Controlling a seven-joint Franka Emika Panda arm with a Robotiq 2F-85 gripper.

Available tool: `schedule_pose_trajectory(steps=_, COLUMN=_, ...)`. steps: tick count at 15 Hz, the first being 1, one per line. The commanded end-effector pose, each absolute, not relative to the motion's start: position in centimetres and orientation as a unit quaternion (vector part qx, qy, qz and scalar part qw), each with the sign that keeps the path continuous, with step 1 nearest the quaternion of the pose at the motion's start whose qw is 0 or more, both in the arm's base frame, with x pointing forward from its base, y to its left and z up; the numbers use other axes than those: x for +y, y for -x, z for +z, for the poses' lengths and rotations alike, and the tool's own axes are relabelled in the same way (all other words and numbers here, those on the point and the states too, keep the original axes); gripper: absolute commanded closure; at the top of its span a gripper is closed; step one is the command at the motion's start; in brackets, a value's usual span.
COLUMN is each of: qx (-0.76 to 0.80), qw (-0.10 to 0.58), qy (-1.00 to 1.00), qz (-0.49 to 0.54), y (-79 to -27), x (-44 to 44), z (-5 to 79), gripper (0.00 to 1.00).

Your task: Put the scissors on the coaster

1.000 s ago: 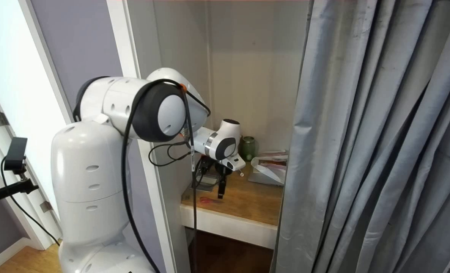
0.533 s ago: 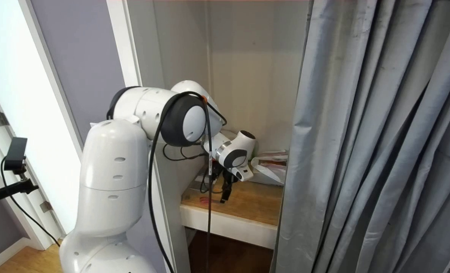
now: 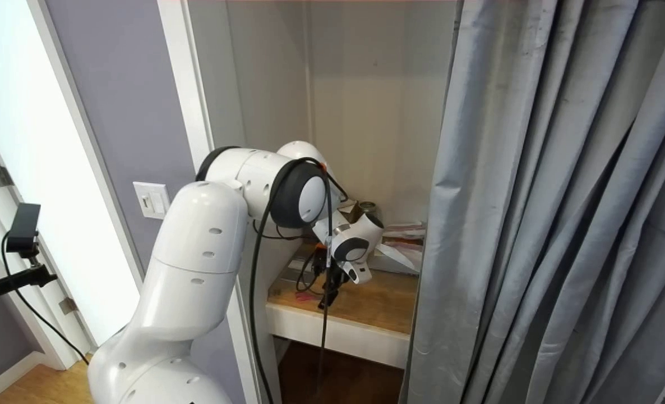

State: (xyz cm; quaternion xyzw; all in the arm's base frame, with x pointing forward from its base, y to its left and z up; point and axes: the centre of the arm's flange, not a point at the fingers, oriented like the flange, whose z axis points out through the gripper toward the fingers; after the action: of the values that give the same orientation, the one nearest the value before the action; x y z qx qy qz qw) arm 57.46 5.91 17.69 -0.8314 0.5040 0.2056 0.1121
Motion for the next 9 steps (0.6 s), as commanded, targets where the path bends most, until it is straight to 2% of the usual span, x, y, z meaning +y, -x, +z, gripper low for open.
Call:
schedule_pose_trajectory(steps=1, qx=0.512, qw=0.131, qy=0.818, qz=0.227, y=-58.9, x=7.2, z=15.6, gripper=0.0)
schedule_pose_trajectory(steps=9, qx=0.527, qw=0.158, qy=0.805, qz=0.225, y=-60.4, x=8.6, z=13.8, gripper=0.0)
